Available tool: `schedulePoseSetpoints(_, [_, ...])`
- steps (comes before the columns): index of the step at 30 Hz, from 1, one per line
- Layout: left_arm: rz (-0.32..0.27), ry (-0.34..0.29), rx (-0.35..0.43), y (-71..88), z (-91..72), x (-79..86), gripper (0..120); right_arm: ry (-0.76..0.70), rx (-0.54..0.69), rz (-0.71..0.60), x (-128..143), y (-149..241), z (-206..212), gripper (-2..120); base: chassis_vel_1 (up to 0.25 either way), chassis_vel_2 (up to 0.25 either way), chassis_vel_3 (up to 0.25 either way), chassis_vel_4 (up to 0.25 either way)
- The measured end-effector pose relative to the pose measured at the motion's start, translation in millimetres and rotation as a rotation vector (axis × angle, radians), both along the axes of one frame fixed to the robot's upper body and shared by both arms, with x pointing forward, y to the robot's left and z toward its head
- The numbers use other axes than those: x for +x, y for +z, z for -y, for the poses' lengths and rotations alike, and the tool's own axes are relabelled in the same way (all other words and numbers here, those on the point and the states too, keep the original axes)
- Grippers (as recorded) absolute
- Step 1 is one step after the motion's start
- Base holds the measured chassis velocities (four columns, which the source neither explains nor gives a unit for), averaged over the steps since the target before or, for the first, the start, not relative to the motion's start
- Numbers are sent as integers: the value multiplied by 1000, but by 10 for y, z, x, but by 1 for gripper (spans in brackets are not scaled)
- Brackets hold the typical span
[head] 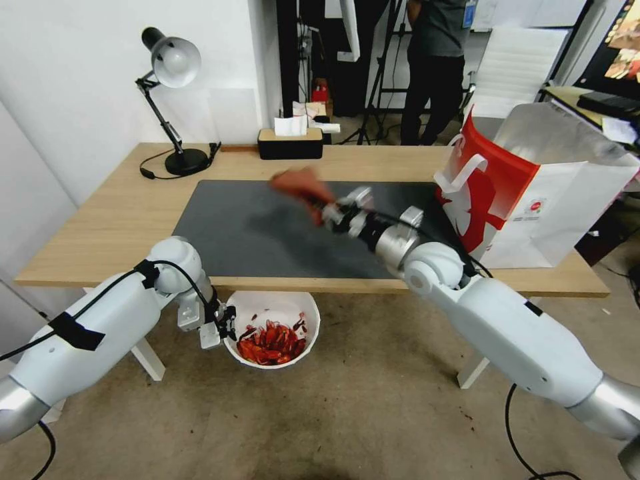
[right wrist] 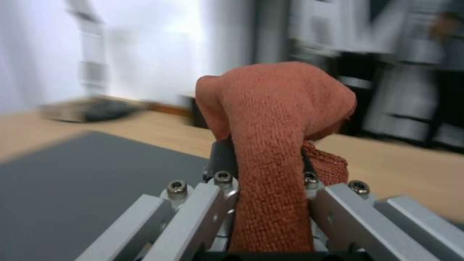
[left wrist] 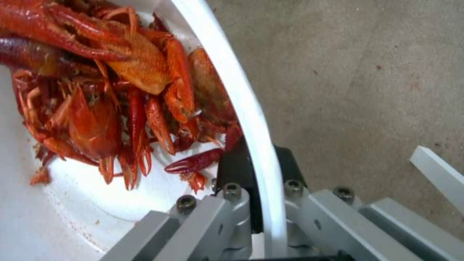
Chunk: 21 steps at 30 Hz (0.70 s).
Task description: Sweep shrimp from table into container with towel, then put container into takeout bag.
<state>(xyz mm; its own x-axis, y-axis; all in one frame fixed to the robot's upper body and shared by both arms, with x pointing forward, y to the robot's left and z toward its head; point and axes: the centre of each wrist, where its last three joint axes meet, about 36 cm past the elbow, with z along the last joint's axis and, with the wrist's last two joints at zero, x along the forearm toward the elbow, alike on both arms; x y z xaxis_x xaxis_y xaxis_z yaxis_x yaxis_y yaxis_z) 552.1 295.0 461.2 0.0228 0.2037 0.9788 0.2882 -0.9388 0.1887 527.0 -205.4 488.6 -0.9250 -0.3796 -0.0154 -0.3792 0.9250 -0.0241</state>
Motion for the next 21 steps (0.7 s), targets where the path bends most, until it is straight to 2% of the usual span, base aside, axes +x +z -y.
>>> schedulePoseSetpoints(1, [0, 0, 0, 0, 0, 0, 0, 0, 0, 0, 0, 0, 0, 5, 0, 0, 0, 0])
schedulePoseSetpoints(3, [-3, -2, 1, -10, -3, -18, 0, -126, -25, -45, -62, -23, 87, 5, 0, 0, 0, 0])
schedulePoseSetpoints(9, [-11, 0, 5, -39, -30, -47, 0, -212, -32, -130, -193, -90, 163, 5, 0, 0, 0, 0])
schedulePoseSetpoints(10, [-13, 1, 6, -44, -38, -55, 0, -223, -30, -167, -232, -110, 189, 13, 0, 0, 0, 0])
schedulePoseSetpoints(12, [-13, 0, 7, -43, -40, -59, 0, -221, -27, -183, -246, -110, 200, 17, 0, 0, 0, 0])
schedulePoseSetpoints(14, [-13, -1, 7, -40, -45, -68, 0, -216, -30, -209, -273, -84, 208, 28, 0, 0, 0, 0])
schedulePoseSetpoints(15, [-13, -1, 7, -40, -45, -68, 0, -216, -30, -209, -273, -84, 208, 28, 0, 0, 0, 0])
schedulePoseSetpoints(17, [-14, -3, 8, -41, -45, -80, 0, -220, -44, -218, -292, -68, 222, 36, 0, 0, 0, 0])
schedulePoseSetpoints(18, [-14, -3, 8, -41, -45, -80, 0, -220, -44, -218, -292, -68, 222, 36, 0, 0, 0, 0])
schedulePoseSetpoints(20, [-14, -6, 9, -37, -46, -97, 0, -241, -66, -233, -325, -63, 263, 48, 0, 0, 0, 0])
schedulePoseSetpoints(21, [-14, -6, 9, -37, -46, -97, 0, -241, -66, -233, -325, -63, 263, 48, 0, 0, 0, 0])
